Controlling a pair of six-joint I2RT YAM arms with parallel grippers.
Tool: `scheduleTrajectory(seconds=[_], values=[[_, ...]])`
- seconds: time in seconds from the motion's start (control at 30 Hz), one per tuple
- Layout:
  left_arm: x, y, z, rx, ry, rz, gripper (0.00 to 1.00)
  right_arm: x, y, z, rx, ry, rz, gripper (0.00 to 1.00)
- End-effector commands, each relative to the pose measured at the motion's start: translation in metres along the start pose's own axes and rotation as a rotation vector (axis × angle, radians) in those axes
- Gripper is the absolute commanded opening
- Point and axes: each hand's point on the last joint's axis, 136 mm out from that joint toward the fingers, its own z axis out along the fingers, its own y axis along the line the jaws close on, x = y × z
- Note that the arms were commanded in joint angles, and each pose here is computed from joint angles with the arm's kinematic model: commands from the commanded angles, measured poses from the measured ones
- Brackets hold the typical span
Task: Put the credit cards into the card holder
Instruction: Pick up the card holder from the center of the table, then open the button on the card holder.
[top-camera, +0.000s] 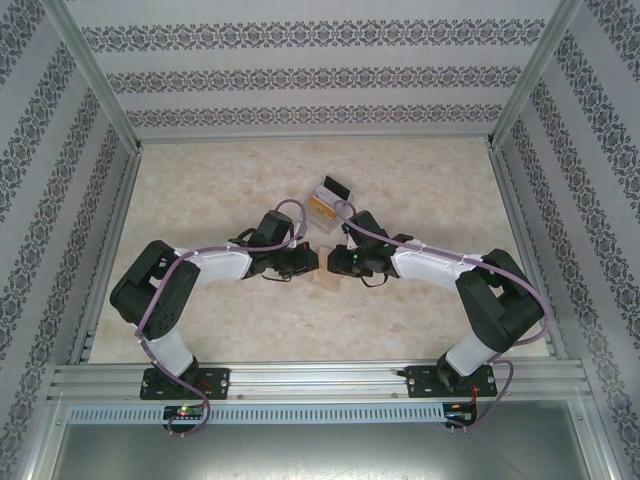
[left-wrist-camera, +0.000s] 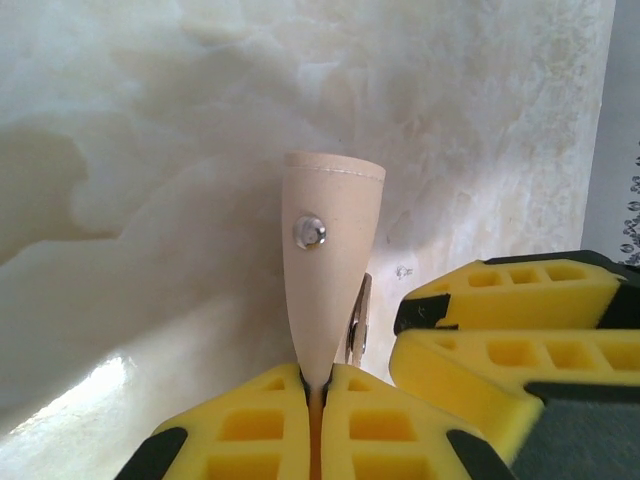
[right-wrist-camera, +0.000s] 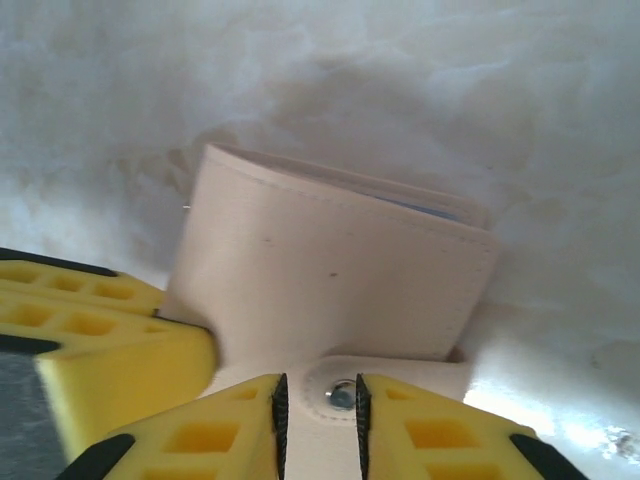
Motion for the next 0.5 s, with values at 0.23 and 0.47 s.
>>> scheduleTrajectory(seconds=[0.23, 0.47], values=[[0.000, -0.016, -0.004, 0.055, -0.026, 0.015, 0.00, 0.010, -0.012, 0.019, 0.117, 0.019, 0.015, 0.33], [-0.002, -0.018, -0.005, 0.058, -0.036, 0.018, 0.00, 0.025, -0.034, 0.023, 0.294, 0.046, -0.044, 0.32]])
